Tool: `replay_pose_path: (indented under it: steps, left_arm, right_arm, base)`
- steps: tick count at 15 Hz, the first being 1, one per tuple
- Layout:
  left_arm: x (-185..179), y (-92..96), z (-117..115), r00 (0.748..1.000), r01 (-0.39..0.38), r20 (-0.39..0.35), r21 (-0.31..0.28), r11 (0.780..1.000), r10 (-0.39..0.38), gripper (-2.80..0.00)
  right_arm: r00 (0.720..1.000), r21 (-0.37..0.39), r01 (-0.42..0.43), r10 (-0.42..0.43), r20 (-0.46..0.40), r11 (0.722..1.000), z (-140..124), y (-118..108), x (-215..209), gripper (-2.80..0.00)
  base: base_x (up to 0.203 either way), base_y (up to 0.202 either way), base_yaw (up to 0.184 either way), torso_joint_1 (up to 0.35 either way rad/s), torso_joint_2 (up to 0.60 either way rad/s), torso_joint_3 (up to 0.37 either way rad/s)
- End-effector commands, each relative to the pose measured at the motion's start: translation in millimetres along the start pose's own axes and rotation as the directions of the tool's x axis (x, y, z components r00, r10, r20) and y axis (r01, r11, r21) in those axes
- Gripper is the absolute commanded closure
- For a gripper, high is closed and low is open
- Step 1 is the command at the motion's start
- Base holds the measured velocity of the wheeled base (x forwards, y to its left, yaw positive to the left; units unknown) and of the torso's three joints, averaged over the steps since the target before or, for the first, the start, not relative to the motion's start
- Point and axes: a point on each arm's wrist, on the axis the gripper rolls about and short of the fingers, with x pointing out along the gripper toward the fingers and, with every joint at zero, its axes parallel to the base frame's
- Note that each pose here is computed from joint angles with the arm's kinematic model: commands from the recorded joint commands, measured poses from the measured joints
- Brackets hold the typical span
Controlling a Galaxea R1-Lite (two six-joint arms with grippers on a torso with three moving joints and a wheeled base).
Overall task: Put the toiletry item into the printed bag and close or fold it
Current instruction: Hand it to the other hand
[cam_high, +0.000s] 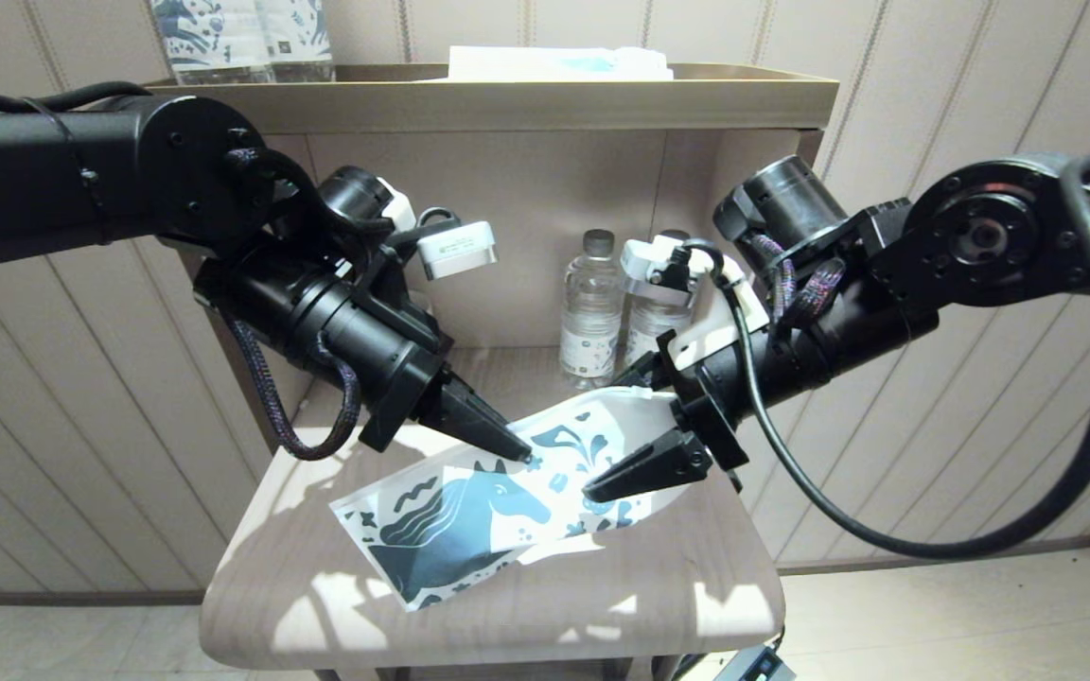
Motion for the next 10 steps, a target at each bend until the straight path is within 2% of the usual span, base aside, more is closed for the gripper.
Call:
replay_pose_path:
  steps: [1, 10]
  left_arm:
    - [0.0, -0.6, -0.5, 1.0, 0.008, 0.0, -0.004, 1.0, -0.008, 0.0]
    - [0.4, -0.1, -0.7, 1.0, 0.01, 0.001, -0.005, 1.0, -0.01, 0.0]
  right_arm:
    - [1.0, 0.006, -0.008, 0.008, -0.004, 1.0, -1.8, 0.0, 1.6, -2.8]
    - [1.0, 0.004, -0.006, 0.006, -0.001, 1.0, -1.6, -0.5, 1.2, -2.8]
  base:
    - [0.0, 0.0, 0.0, 0.0, 0.0, 0.0]
    - [0.0, 0.0, 0.0, 0.0, 0.0, 0.0]
